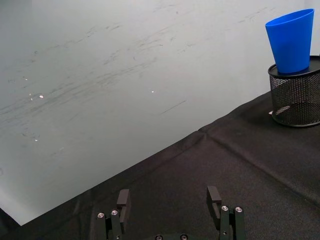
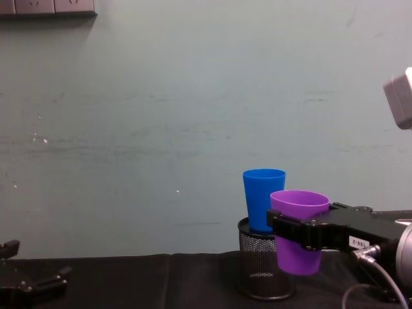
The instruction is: Pick up one cup with a gripper and tap it against the other cup.
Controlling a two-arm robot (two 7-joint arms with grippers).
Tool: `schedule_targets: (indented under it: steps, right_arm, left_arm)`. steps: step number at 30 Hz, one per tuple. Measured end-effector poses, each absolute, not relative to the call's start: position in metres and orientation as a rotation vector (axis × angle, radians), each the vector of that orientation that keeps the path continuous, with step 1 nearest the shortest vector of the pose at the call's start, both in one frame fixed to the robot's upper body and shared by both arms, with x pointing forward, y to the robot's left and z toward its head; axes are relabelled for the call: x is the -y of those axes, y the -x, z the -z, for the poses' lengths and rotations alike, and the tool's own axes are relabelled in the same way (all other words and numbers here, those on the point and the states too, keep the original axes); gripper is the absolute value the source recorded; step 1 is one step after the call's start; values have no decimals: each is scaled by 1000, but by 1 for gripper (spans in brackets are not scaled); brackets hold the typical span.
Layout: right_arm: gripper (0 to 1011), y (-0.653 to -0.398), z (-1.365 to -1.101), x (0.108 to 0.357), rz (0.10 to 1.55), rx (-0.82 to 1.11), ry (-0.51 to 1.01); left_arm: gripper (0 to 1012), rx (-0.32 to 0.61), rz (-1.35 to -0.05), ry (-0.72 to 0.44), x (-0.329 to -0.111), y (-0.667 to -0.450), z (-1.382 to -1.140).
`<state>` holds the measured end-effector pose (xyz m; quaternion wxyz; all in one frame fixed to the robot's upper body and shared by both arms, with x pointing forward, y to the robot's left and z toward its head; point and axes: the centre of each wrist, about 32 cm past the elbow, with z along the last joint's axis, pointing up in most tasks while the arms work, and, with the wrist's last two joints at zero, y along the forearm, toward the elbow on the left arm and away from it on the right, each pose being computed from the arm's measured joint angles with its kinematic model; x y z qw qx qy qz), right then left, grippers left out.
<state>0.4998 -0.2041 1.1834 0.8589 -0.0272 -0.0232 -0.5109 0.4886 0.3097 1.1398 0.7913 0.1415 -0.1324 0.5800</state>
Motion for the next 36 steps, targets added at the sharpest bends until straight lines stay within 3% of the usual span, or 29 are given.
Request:
schedule_targets:
  steps: [36]
  right_arm:
    - [722,-500,-1183,204,1073,49,57]
  left_arm:
    - [1000,285,-1248,-304,-310,-489,-1140]
